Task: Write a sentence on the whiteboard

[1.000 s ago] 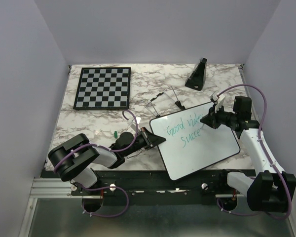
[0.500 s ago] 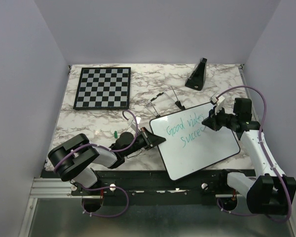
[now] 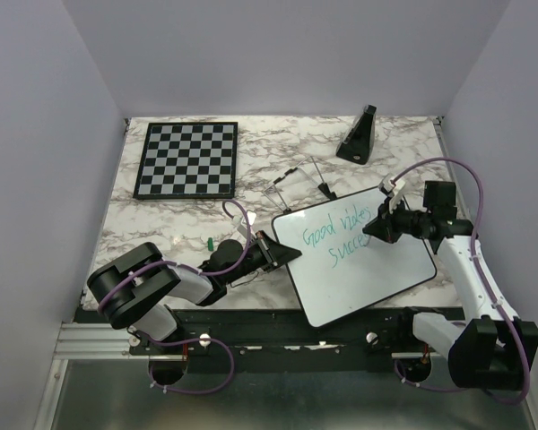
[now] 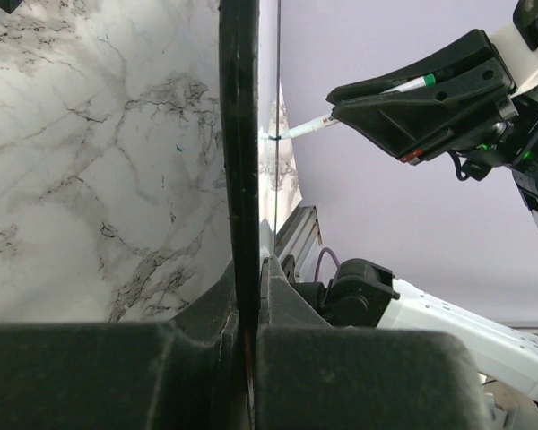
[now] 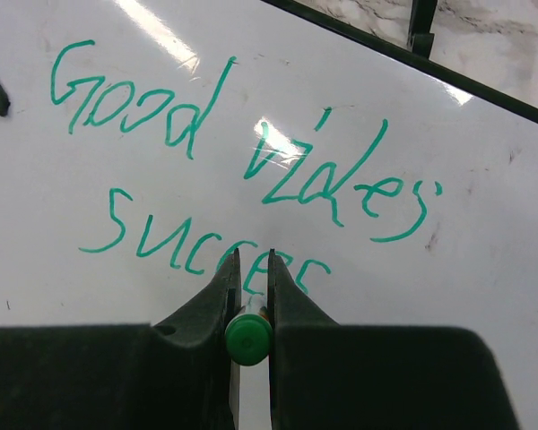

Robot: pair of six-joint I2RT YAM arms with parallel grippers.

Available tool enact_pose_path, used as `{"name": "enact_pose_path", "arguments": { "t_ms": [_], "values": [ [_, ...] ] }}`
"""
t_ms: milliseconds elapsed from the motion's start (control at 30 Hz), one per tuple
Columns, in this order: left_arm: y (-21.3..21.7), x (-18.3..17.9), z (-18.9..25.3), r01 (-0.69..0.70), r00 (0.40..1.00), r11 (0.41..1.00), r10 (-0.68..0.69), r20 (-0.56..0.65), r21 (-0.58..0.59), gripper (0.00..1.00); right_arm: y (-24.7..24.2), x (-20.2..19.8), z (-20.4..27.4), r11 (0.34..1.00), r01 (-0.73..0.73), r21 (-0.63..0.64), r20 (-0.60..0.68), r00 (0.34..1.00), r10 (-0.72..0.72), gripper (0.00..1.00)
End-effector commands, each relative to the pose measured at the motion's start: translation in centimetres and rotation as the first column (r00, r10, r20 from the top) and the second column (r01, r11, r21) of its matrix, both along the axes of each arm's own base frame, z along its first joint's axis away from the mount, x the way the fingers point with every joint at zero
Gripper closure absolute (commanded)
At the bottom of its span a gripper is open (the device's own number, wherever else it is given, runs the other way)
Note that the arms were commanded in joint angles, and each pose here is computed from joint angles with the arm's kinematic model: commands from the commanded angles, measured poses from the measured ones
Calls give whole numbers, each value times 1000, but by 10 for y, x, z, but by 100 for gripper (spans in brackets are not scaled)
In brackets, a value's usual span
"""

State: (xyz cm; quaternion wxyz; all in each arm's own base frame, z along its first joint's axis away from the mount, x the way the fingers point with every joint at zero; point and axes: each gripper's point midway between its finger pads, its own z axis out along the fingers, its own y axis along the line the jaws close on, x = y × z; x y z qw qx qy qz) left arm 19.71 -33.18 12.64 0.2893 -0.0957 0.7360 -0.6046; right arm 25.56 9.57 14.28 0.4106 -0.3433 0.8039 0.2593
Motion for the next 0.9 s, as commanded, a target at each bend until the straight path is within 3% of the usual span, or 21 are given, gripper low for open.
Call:
{"name": "enact_pose_path", "arguments": {
  "t_ms": [0, 133, 367, 867],
  "values": [
    [1, 10, 29, -42, 992, 997, 49, 120, -57, 100, -1, 10, 20, 998, 50, 35, 21, 999, -51, 99],
    [4, 9, 27, -48, 991, 998, 53, 121, -46, 100, -23, 27, 30, 984, 175, 18, 105, 979, -176, 99],
    [2, 9, 29, -43, 991, 998, 50, 125, -54, 100, -46, 42, 17, 958, 284, -29, 107, 954, -280, 99],
    [-1, 10, 30, -37, 991, 998, 44, 125, -53, 100, -37, 49, 3, 968, 251, 14, 56, 966, -251, 99]
  ]
}}
